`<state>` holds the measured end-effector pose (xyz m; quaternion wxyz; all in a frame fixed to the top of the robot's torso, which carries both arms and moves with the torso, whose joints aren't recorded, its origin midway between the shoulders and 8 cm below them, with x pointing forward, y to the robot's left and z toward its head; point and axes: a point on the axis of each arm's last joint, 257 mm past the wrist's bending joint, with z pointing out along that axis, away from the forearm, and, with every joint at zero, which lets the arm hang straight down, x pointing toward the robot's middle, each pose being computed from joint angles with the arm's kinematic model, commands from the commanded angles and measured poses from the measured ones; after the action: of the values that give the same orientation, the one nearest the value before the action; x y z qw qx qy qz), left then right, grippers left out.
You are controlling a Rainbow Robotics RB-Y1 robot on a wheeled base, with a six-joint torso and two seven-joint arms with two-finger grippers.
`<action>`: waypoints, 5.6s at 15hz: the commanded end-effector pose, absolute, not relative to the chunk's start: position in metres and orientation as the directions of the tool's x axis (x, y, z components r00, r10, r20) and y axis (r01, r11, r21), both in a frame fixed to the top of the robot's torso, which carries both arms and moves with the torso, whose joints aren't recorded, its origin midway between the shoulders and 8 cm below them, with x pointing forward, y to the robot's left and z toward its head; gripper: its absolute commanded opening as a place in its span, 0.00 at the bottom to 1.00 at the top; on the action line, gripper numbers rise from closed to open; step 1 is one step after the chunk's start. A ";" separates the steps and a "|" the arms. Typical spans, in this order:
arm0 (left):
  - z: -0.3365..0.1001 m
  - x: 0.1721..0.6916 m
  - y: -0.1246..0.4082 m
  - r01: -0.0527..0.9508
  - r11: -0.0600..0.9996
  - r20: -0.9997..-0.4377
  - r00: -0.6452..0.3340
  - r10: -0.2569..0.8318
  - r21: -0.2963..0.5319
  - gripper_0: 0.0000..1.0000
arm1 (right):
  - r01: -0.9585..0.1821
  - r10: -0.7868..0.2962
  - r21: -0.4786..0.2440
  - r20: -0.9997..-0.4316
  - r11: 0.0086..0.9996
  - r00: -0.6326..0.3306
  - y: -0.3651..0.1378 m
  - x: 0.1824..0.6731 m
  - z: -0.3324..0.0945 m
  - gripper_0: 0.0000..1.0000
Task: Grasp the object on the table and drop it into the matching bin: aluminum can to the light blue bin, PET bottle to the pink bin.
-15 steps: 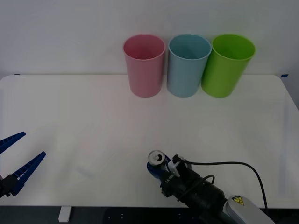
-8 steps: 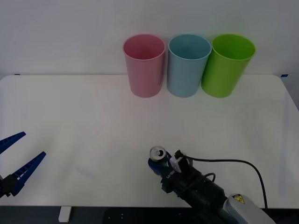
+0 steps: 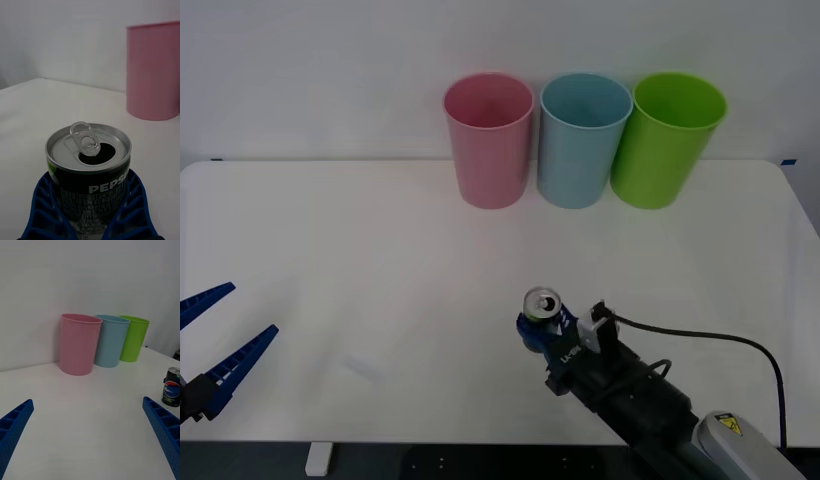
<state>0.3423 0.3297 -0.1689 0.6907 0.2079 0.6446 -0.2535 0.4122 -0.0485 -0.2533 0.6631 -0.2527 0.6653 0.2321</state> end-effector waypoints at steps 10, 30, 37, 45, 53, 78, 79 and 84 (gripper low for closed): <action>-0.169 0.342 0.330 0.618 0.785 -0.996 0.041 -0.082 -0.039 1.00 | -0.705 0.204 0.085 -0.975 0.704 0.086 -0.117 0.410 -0.124 0.00; -0.169 0.342 0.330 0.618 0.785 -0.996 0.041 -0.082 -0.039 1.00 | -0.636 0.158 -0.013 -0.965 0.772 0.211 -0.175 0.545 0.005 0.00; -0.169 0.342 0.330 0.618 0.785 -0.996 0.041 -0.082 -0.039 1.00 | -0.553 0.164 0.031 -0.967 0.832 0.194 -0.192 0.619 0.014 0.00; -0.169 0.342 0.330 0.618 0.785 -0.996 0.041 -0.082 -0.039 1.00 | -0.540 0.161 0.059 -0.976 0.839 0.144 -0.167 0.671 0.015 0.00; -0.169 0.342 0.330 0.618 0.785 -0.996 0.041 -0.082 -0.039 1.00 | -0.518 0.137 0.065 -0.985 0.853 0.101 -0.143 0.707 0.010 0.00; -0.169 0.342 0.330 0.618 0.785 -0.996 0.041 -0.082 -0.039 1.00 | -0.473 0.089 0.018 -0.988 0.881 0.127 -0.130 0.720 0.005 1.00; -0.169 0.342 0.330 0.618 0.785 -0.996 0.041 -0.082 -0.039 1.00 | -0.476 0.101 0.025 -0.986 0.879 0.134 -0.135 0.714 0.004 1.00; -0.169 0.342 0.330 0.618 0.785 -0.996 0.041 -0.082 -0.039 1.00 | -0.491 0.091 -0.009 -0.980 0.871 0.179 -0.151 0.684 0.000 1.00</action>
<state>0.3423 0.3297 -0.1689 0.6907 0.2080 0.6445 -0.2534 0.6883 -0.1498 0.0003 0.7489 -0.1613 0.6131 0.1930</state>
